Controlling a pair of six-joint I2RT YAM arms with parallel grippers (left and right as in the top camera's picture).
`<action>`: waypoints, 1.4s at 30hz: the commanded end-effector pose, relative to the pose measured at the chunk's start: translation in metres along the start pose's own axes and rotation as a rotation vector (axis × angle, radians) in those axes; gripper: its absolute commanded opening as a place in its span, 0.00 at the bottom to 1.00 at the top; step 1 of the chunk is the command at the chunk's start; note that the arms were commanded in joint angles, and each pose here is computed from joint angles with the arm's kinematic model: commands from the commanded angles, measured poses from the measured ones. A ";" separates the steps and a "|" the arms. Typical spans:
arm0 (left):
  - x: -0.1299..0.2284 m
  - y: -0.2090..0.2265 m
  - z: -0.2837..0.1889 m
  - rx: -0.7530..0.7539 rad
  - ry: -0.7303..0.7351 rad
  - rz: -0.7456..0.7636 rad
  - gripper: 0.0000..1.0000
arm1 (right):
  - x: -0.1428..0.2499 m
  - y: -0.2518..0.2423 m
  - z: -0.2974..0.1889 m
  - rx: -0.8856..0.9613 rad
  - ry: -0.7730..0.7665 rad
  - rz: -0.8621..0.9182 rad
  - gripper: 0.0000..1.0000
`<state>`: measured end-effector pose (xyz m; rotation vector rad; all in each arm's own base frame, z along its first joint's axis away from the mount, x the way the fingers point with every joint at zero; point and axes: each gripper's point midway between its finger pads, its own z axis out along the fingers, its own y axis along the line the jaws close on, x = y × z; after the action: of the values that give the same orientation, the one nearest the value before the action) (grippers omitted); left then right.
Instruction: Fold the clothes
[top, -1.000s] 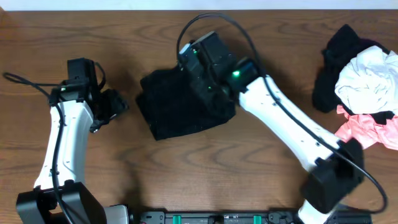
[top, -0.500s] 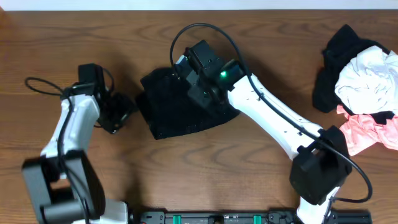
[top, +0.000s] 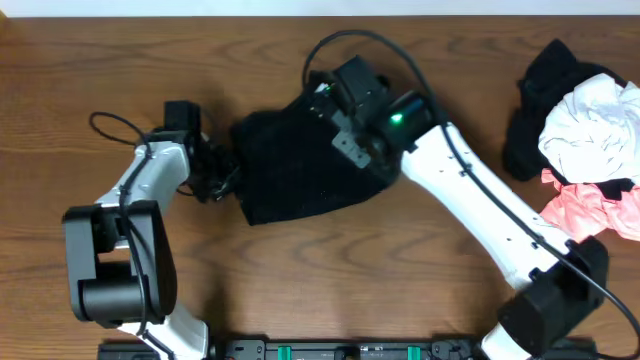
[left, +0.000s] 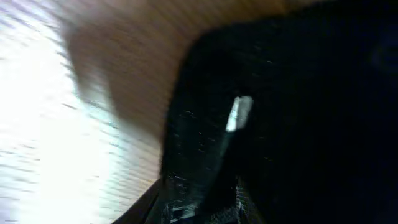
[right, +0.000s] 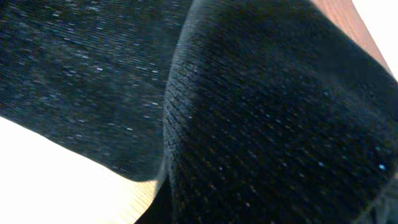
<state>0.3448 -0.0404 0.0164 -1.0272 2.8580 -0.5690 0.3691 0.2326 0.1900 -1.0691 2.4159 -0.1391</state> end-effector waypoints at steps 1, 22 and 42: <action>0.011 -0.004 0.012 -0.028 0.017 0.016 0.34 | -0.005 -0.024 -0.029 0.060 -0.059 0.018 0.01; 0.037 -0.013 0.034 -0.061 0.085 0.068 0.34 | -0.048 0.129 0.037 -0.409 -0.108 -0.036 0.03; 0.037 -0.013 0.034 -0.059 0.082 0.080 0.34 | -0.043 0.061 -0.029 -0.192 -0.169 0.058 0.55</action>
<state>0.3396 -0.0782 0.0034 -0.9163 2.9381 -0.5461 0.3116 0.3370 0.1785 -1.2406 2.3563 0.3185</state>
